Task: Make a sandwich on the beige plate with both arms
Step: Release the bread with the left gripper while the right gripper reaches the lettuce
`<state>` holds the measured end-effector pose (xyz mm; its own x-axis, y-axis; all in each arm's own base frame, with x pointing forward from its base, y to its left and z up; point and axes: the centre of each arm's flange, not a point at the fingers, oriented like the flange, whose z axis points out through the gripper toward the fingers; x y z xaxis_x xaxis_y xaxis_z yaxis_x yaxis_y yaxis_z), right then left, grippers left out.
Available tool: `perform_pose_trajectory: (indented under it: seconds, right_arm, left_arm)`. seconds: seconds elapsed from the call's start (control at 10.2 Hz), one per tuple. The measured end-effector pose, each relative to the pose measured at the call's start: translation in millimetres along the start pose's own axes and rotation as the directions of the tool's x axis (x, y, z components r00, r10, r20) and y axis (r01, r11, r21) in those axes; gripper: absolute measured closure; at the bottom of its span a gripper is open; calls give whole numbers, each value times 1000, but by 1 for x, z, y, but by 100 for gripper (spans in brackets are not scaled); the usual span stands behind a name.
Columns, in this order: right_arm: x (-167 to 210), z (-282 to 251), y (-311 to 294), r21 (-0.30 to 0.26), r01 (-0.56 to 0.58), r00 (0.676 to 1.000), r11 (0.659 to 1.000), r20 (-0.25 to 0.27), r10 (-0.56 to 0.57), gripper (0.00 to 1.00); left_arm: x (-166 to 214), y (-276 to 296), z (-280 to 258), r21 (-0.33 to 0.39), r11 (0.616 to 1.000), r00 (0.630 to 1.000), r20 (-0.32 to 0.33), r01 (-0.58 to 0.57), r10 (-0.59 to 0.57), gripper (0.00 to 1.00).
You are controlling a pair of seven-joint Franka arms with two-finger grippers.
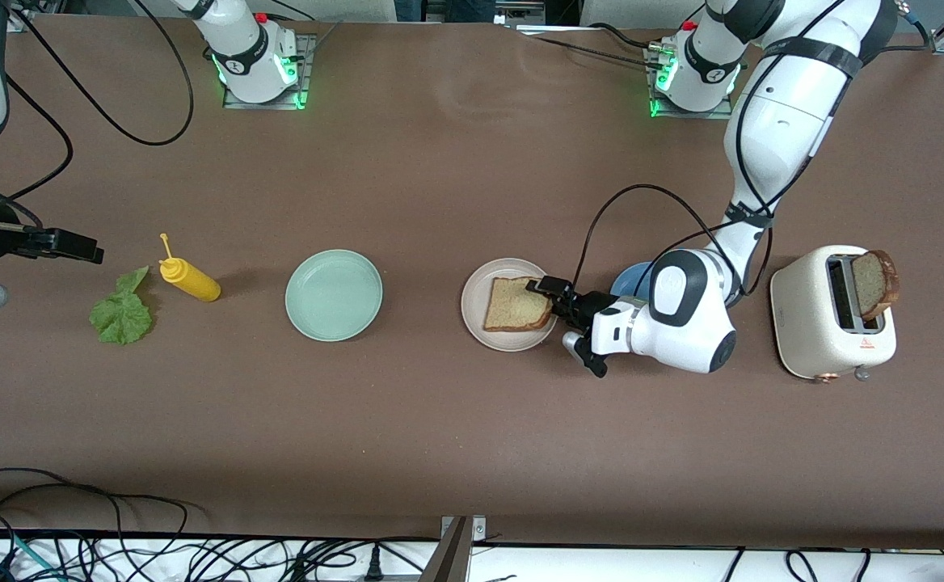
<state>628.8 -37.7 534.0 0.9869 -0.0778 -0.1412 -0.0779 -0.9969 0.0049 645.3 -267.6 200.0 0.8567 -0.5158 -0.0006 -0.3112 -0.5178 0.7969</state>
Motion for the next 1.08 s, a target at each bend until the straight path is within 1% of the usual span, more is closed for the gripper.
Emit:
perform_pose_trajectory:
  seconds: [0.1, 0.29, 0.39, 0.49, 0.59, 0.69, 0.78, 0.88, 0.98, 1.08]
  right_arm:
    - [0, 0, 6, 1, -10, 1000, 1000, 0, 10, 0]
    - [0, 1, 20, 2, -31, 1000, 1000, 1, 31, 0]
    - [2, 4, 27, 1, -43, 999, 999, 7, 43, 0]
    - [5, 12, 42, 2, -67, 998, 998, 20, 67, 0]
    - [8, 23, 58, -3, -90, 995, 996, 37, 90, 0]
    - [16, 39, 70, -31, -101, 993, 994, 53, 102, 0]
    - [25, 56, 76, -72, -97, 993, 993, 59, 102, 0]
    - [37, 74, 78, -103, -84, 994, 991, 56, 90, 0]
    - [48, 93, 83, -118, -66, 996, 991, 52, 73, 0]
    - [58, 118, 97, -120, -48, 997, 992, 53, 54, 0]
  left_arm:
    - [-2, 0, -11, 46, 999, 1000, 22, -21, 20, 0]
    - [-9, 6, -40, 121, 992, 997, 78, -33, 24, 0]
    - [-11, 16, -53, 172, 985, 995, 104, -18, 0, 0]
    - [-13, 32, -70, 252, 968, 991, 128, 0, -34, 0]
    - [-16, 51, -91, 343, 939, 987, 143, 15, -68, 0]
    - [-21, 71, -112, 425, 905, 985, 145, 27, -98, 0]
    - [-26, 90, -133, 508, 860, 982, 135, 42, -128, 0]
    - [-32, 108, -156, 596, 801, 982, 115, 55, -153, 0]
    - [-38, 124, -177, 664, 745, 983, 95, 57, -160, 0]
    - [-47, 139, -202, 713, 698, 984, 70, 66, -164, 0]
